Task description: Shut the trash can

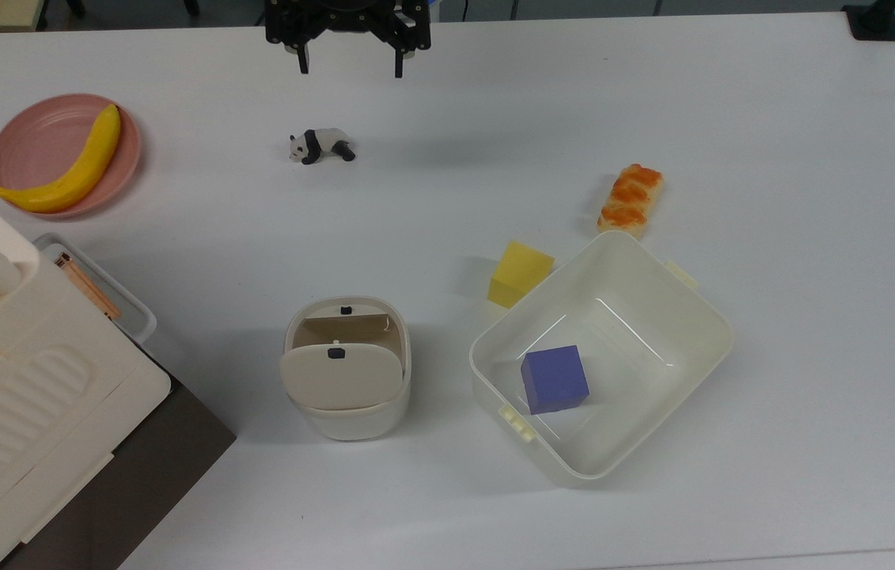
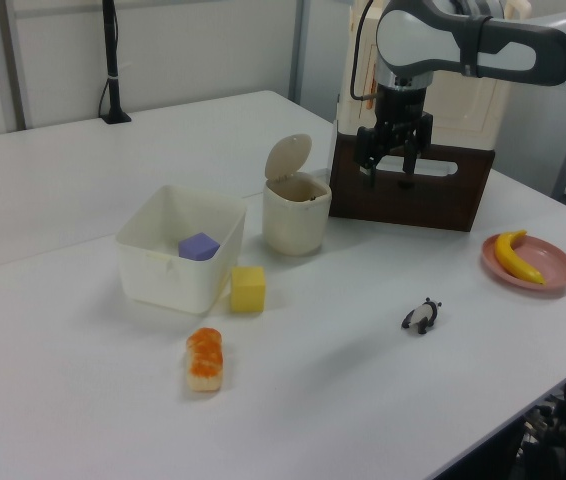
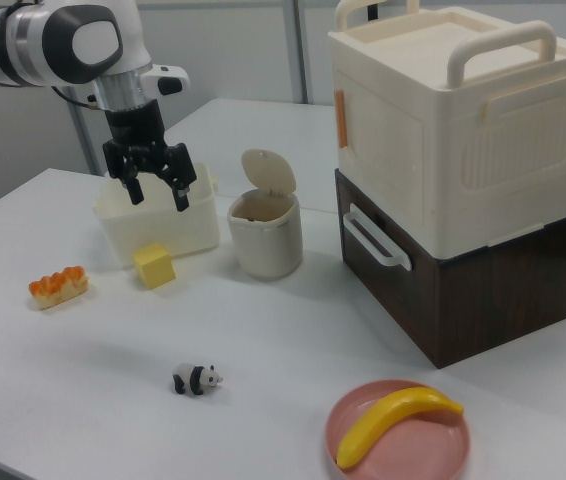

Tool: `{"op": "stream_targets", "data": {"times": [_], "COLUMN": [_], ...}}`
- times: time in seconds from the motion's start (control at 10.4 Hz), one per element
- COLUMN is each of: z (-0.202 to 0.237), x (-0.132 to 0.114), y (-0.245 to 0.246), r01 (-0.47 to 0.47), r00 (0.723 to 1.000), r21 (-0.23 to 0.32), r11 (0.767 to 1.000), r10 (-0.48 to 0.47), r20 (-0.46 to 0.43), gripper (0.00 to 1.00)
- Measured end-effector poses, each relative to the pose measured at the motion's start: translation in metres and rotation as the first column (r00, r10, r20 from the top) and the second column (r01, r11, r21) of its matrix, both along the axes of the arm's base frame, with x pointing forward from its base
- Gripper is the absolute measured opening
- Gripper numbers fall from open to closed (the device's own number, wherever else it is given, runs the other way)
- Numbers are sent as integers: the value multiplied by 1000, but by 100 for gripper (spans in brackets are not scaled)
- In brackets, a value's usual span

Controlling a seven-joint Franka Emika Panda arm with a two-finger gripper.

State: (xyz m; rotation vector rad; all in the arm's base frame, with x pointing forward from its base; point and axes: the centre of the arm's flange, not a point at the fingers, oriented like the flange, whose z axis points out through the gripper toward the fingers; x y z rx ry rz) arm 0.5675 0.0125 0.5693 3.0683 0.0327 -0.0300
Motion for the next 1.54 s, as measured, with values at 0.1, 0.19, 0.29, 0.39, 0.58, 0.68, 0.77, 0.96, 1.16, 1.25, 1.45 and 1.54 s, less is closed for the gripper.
{"op": "stream_targets", "data": {"times": [0.1, 0.19, 0.29, 0.39, 0.58, 0.68, 0.77, 0.96, 1.16, 1.25, 1.45, 1.54], "z": [0, 0, 0, 0, 0, 0, 0, 0, 0, 0, 0, 0], "x": [0, 0, 0, 0, 0, 0, 0, 0, 0, 0, 0, 0], "y": [-1, -1, -2, -2, -2, -2, -2, -2, -2, -2, -2, -2], "r01": [1, 1, 2, 2, 2, 2, 2, 0, 0, -1, -3, -4], "r00": [1000, 1000, 1000, 1000, 1000, 1000, 1000, 1000, 1000, 1000, 1000, 1000], "r21": [0, 0, 0, 0, 0, 0, 0, 0, 0, 0, 0, 0], "r11": [1000, 1000, 1000, 1000, 1000, 1000, 1000, 1000, 1000, 1000, 1000, 1000], "r10": [-1, -1, -2, -2, -2, -2, -2, 0, 0, 1, 3, 4], "r20": [0, 0, 0, 0, 0, 0, 0, 0, 0, 0, 0, -1], "gripper": [100, 100, 100, 100, 100, 100, 100, 100, 100, 100, 100, 97]}}
